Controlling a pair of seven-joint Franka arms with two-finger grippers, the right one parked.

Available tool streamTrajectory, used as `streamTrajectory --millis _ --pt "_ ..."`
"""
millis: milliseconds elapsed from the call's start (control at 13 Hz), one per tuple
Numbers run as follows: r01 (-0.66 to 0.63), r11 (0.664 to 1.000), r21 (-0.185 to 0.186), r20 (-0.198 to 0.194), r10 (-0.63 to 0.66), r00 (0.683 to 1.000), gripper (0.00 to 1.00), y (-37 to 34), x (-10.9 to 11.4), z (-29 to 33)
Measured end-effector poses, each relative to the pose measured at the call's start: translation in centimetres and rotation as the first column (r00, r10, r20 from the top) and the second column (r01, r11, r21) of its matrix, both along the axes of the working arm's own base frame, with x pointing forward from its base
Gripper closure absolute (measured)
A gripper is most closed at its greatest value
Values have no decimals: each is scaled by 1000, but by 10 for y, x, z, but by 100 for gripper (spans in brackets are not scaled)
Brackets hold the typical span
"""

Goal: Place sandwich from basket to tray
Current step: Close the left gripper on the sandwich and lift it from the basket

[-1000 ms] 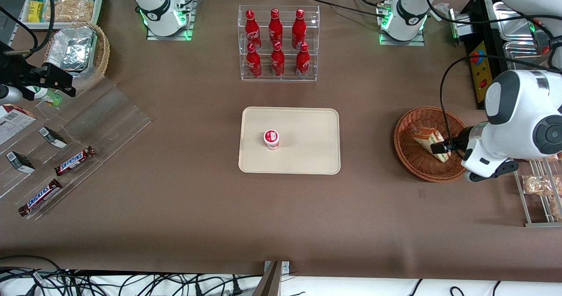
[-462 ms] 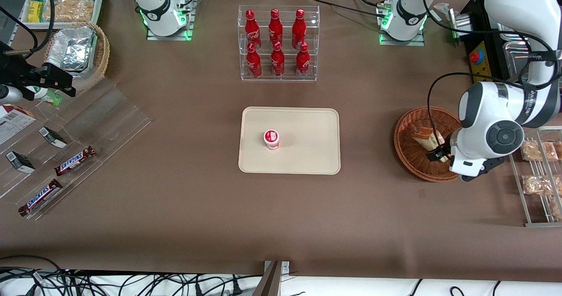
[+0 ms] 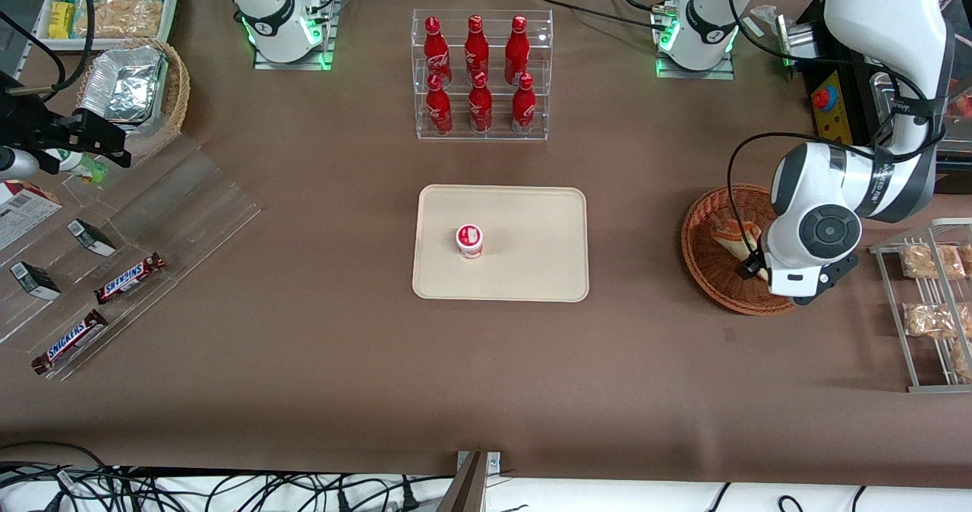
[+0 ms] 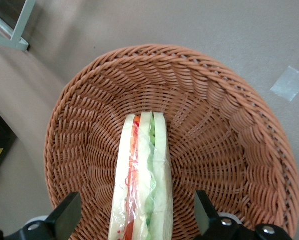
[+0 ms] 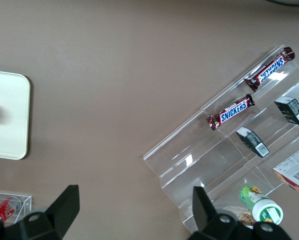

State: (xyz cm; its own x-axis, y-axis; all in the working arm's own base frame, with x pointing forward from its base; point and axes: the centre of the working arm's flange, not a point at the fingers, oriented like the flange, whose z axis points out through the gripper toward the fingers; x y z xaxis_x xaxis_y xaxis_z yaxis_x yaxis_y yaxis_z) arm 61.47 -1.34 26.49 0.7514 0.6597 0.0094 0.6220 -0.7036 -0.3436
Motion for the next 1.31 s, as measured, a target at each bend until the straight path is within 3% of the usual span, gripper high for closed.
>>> streamTrajectory --millis 538,1308 --pt "-34 999 -5 24 34 999 0 -2 -16 -21" --pt "-47 999 -2 7 47 999 0 -9 -24 -27"
